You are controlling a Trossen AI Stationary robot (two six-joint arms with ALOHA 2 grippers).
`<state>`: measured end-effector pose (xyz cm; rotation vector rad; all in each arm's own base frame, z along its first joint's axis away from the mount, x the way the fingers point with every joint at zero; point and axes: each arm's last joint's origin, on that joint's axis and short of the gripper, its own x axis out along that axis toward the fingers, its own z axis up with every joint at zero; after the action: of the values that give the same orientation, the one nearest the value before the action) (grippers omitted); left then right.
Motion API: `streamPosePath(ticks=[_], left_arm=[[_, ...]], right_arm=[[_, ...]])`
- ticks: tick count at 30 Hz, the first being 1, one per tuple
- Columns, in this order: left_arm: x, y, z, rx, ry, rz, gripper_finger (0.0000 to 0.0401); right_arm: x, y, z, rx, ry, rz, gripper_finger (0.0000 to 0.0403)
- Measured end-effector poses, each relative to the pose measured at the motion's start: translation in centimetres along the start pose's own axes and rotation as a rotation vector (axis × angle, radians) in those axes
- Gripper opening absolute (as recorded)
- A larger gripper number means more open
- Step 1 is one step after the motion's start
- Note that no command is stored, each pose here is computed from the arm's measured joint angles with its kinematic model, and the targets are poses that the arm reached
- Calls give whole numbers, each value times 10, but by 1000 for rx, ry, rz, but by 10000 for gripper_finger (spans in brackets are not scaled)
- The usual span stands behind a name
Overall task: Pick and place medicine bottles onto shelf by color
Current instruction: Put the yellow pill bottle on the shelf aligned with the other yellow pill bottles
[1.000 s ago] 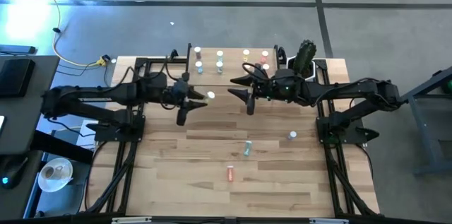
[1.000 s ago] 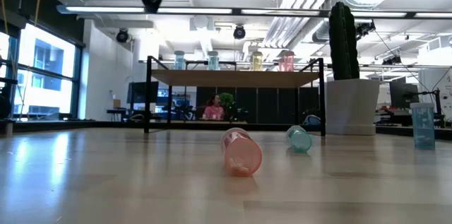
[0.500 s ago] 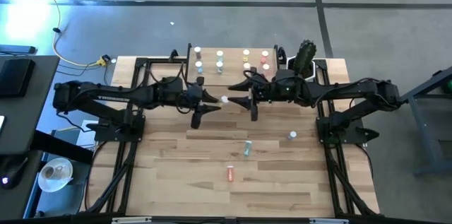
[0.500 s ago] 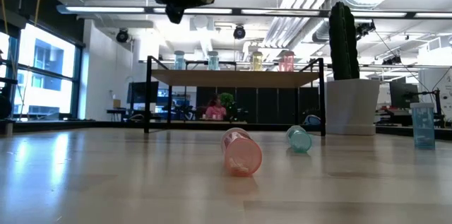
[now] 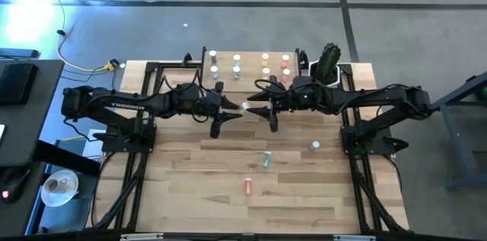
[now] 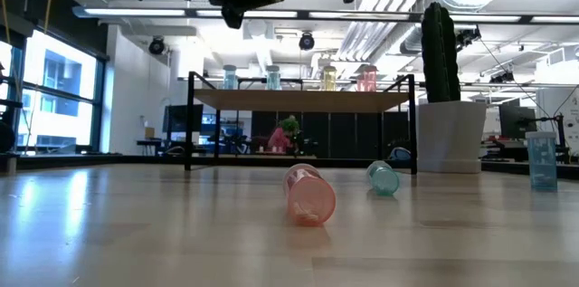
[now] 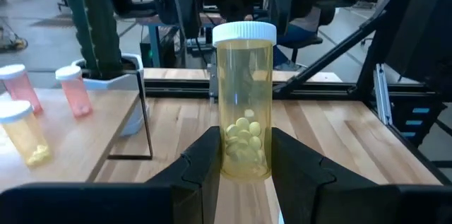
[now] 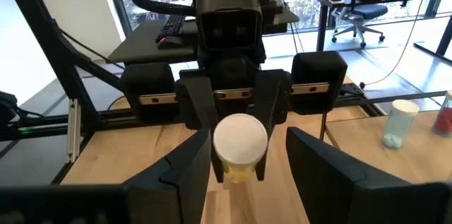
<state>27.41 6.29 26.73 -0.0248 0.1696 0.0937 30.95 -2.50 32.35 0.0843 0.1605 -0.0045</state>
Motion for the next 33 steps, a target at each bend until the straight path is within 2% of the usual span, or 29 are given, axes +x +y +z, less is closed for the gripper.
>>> streamPosePath(ticks=[5, 20, 30, 33], left_arm=[[0, 0, 3, 9, -35, 1, 97], [0, 1, 2, 17, -25, 5, 97], [0, 1, 2, 17, -25, 8, 97], [0, 1, 2, 17, -25, 11, 97]], right_arm=[[1, 0, 1, -2, -18, 1, 177], [16, -1, -6, -4, -44, 21, 176], [16, -1, -6, -4, -42, 31, 106], [16, -1, -6, -4, -42, 32, 99]])
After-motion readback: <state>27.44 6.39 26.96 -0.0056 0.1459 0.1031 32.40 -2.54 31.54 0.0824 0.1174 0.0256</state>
